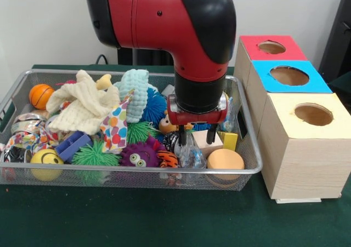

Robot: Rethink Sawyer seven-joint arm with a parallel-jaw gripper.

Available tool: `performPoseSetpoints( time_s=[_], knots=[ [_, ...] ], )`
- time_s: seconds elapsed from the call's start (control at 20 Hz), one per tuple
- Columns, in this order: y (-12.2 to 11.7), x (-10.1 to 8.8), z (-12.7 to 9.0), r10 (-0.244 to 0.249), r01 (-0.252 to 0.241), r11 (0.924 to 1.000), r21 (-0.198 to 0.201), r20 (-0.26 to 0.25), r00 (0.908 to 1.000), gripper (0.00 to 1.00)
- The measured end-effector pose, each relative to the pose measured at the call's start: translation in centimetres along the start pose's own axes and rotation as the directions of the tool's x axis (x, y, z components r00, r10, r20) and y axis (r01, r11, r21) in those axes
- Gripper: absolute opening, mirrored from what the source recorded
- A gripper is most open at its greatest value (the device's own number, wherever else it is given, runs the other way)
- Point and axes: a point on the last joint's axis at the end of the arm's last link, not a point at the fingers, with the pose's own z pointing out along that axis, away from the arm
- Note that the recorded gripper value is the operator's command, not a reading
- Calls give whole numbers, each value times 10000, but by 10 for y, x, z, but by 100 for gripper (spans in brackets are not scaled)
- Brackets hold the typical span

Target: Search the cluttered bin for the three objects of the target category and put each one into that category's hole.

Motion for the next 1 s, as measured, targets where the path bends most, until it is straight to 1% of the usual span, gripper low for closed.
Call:
performPoseSetpoints(
  time_s=[0.6, 0.8, 1.0],
  knots=[
    [-14, 5, 0, 99, -97, 9996, 283, -76, 9999, 100],
    [-17, 3, -1, 114, -112, 9994, 327, -53, 9999, 100],
    [-18, -5, -8, 105, -105, 9992, 377, 3, 9999, 100]
  ],
)
